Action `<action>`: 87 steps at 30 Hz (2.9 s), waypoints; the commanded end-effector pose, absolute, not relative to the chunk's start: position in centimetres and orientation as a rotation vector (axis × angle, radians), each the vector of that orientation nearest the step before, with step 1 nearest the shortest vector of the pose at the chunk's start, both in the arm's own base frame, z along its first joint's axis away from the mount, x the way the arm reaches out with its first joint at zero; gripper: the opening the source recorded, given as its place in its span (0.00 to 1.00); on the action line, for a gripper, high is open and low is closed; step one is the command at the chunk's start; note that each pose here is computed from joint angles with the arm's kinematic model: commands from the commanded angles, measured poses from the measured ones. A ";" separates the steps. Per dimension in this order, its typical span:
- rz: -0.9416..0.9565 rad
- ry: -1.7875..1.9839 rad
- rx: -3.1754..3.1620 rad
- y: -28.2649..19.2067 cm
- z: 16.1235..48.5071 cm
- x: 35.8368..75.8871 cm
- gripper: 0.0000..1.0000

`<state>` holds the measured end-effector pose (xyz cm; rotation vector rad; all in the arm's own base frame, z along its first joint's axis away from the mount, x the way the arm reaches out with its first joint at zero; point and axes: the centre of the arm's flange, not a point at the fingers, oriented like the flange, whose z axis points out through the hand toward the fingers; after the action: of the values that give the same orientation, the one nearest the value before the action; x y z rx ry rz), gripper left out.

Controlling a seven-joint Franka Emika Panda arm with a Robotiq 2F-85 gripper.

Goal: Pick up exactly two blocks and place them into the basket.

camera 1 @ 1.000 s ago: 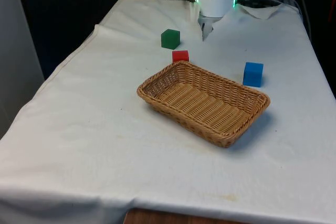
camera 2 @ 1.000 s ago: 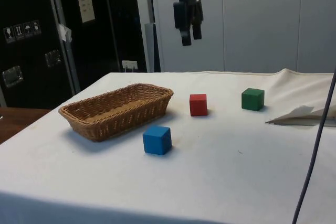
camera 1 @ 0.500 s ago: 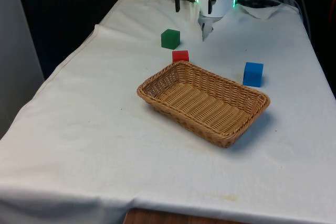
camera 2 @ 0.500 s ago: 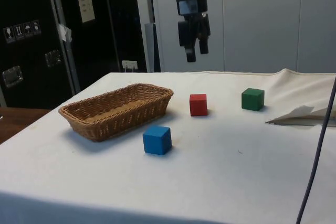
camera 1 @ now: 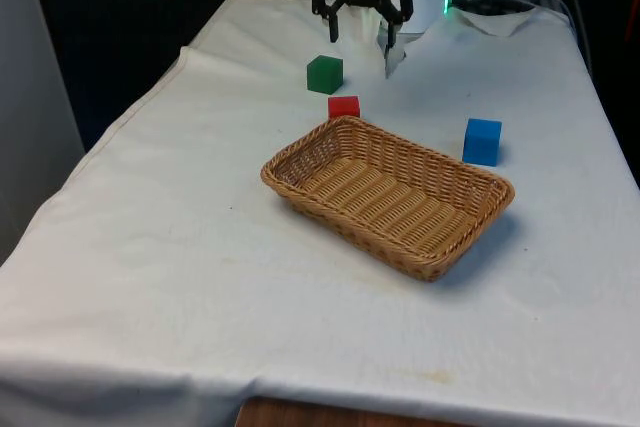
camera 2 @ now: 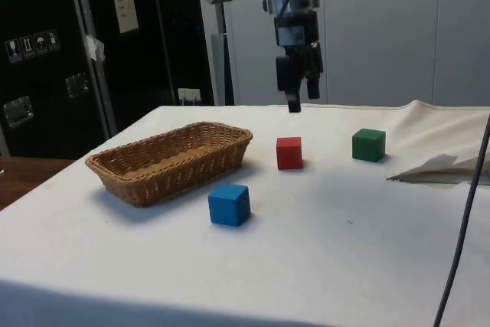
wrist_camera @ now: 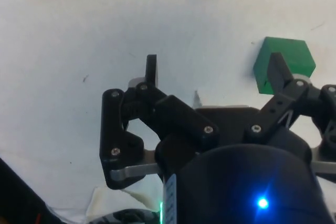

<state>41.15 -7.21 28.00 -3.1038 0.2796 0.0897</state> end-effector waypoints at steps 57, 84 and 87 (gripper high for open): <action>0.093 0.363 -3.132 -15.5 19.5 29.6 1.00; 0.023 0.432 -3.122 -15.0 19.0 29.3 1.00; 0.042 0.426 -3.133 -15.2 18.9 29.4 1.00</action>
<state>29.50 -15.14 18.94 -3.1335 0.4275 0.0370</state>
